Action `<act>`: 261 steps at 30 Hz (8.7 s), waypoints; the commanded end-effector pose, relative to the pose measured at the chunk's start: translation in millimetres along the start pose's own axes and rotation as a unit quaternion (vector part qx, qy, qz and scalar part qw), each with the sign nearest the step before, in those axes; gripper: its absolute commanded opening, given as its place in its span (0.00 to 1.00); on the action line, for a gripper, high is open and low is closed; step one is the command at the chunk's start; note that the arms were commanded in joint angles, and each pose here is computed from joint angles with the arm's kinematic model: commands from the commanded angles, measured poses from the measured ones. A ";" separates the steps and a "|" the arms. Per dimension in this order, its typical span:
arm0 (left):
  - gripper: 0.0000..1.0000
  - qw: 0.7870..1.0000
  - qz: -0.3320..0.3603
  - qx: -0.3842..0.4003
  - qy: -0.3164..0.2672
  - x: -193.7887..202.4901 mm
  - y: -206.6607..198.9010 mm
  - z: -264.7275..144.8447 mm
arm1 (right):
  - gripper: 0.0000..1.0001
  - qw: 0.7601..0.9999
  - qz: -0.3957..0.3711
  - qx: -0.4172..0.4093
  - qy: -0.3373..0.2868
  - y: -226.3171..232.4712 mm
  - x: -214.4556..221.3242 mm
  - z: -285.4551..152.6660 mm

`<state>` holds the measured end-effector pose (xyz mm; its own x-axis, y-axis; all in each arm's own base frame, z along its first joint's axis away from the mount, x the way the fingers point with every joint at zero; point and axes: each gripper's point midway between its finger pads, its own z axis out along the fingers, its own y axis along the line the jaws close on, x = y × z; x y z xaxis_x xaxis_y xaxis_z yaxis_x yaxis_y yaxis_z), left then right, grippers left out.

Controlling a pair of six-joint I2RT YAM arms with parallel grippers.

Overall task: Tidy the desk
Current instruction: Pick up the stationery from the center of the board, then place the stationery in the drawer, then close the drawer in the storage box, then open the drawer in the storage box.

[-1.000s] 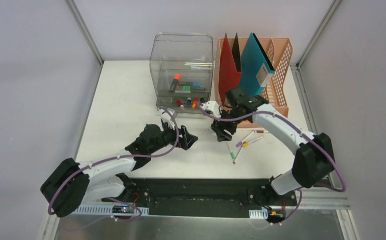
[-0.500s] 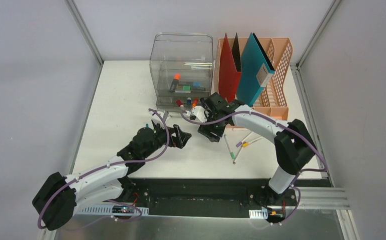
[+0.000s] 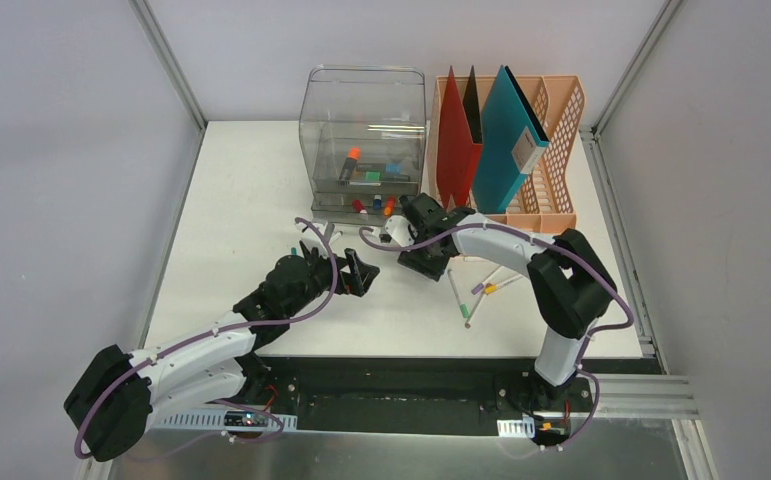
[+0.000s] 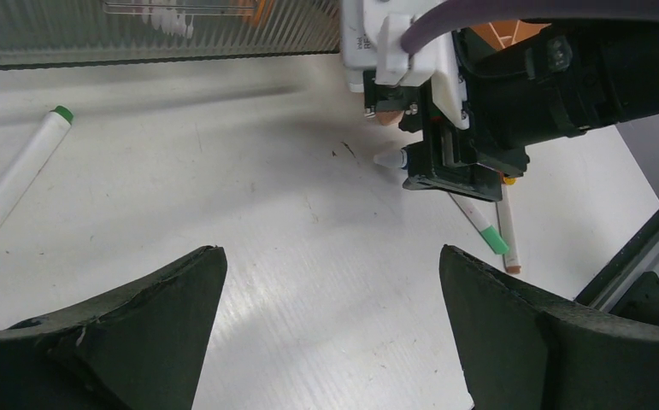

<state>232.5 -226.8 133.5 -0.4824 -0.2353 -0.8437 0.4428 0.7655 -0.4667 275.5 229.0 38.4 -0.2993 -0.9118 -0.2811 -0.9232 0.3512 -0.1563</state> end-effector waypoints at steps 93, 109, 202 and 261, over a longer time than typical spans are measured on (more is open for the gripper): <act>0.99 0.996 -0.042 -0.040 -0.072 -9.6 26.0 -20.8 | 0.42 0.962 -0.152 0.200 -0.111 -112.4 -170.4 -101.8; 0.99 0.996 -0.058 -0.007 -0.071 -6.6 15.4 -17.9 | 0.54 0.983 -0.098 0.046 -0.152 -36.0 -129.6 -130.8; 0.50 0.906 -0.416 -0.004 -0.080 -71.0 95.9 161.5 | 0.53 0.928 0.078 -0.099 -0.350 -20.2 8.0 -196.6; 0.00 0.877 -0.455 -0.036 -0.154 -42.5 134.5 146.6 | 0.53 0.929 0.077 -0.109 -0.346 -17.5 8.9 -195.0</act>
<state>436.8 -212.2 67.1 -0.3974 -0.9073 -0.1372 -0.0870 0.1860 -0.9787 239.8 170.2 214.1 -0.3154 -0.4871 -0.8144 -0.9186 0.3719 0.1334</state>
